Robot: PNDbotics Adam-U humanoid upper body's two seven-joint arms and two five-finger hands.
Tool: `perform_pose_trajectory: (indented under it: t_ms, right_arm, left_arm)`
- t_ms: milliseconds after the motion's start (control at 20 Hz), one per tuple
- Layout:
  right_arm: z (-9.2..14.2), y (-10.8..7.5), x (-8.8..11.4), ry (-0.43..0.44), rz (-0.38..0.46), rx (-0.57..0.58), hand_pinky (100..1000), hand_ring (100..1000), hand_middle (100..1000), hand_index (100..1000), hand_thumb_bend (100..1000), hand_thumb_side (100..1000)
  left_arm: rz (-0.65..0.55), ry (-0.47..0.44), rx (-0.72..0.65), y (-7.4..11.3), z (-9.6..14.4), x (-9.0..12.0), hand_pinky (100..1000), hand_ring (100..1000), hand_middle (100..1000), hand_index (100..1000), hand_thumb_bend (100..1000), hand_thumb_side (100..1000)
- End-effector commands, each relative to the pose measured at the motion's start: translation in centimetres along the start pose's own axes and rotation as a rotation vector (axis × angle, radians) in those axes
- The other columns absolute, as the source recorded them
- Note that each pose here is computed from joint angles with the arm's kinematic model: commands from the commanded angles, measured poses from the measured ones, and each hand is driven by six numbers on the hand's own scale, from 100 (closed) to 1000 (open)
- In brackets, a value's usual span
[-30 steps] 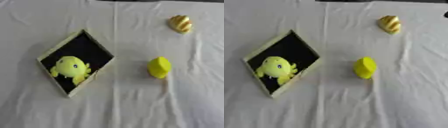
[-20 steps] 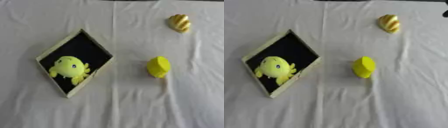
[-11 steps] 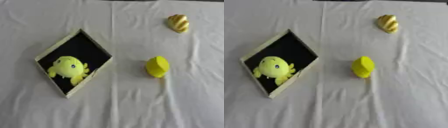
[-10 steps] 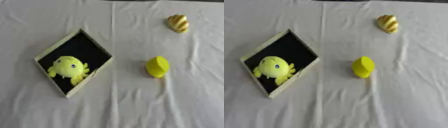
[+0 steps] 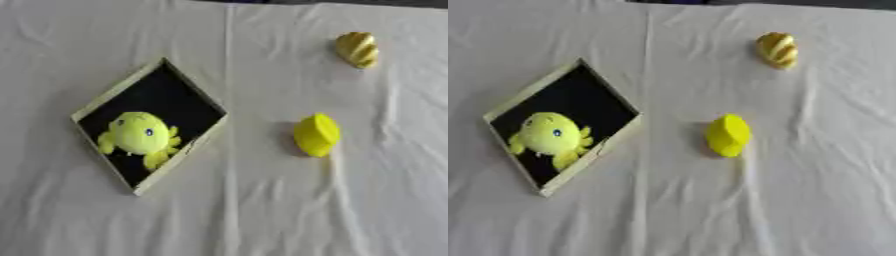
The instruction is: Pick up objects on the table and place them in the box.
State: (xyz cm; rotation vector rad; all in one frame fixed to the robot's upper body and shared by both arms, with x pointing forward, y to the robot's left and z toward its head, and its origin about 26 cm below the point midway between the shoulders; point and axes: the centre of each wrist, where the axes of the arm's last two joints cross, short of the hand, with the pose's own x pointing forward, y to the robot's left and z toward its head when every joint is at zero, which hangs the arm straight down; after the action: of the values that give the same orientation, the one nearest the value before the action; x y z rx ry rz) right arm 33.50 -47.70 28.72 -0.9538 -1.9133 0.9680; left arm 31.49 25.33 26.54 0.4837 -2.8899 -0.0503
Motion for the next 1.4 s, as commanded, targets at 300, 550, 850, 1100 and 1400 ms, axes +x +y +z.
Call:
perform_pose_trajectory:
  t_ms: [300,550,850,1100,1400]
  right_arm:
    - [-0.6,-1.1,-0.6,-0.008,0.318,0.312,1000,1000,874,960,100,256]
    - [-1.1,-0.7,0.4,-0.014,0.391,0.358,1000,1000,865,921,100,398]
    - [-1.4,0.0,1.2,-0.006,0.433,0.356,994,998,871,932,100,466]
    - [-1.1,0.8,1.3,0.004,0.458,0.359,994,996,870,944,100,451]
    - [-1.8,1.7,2.2,-0.033,0.452,0.375,1000,998,862,953,100,421]
  left_arm:
    - [0.005,-0.029,-0.022,0.2,-0.6,0.5,729,755,730,904,100,428]
    - [0.007,-0.030,-0.023,0.2,-0.6,0.5,729,755,730,904,100,428]
    - [0.008,-0.029,-0.027,0.2,-0.7,0.5,729,755,730,904,100,425]
    - [0.026,-0.044,-0.017,-0.2,-1.1,0.7,732,756,729,903,100,417]
    - [0.054,-0.072,-0.039,-0.8,-1.8,1.1,735,758,730,903,100,388]
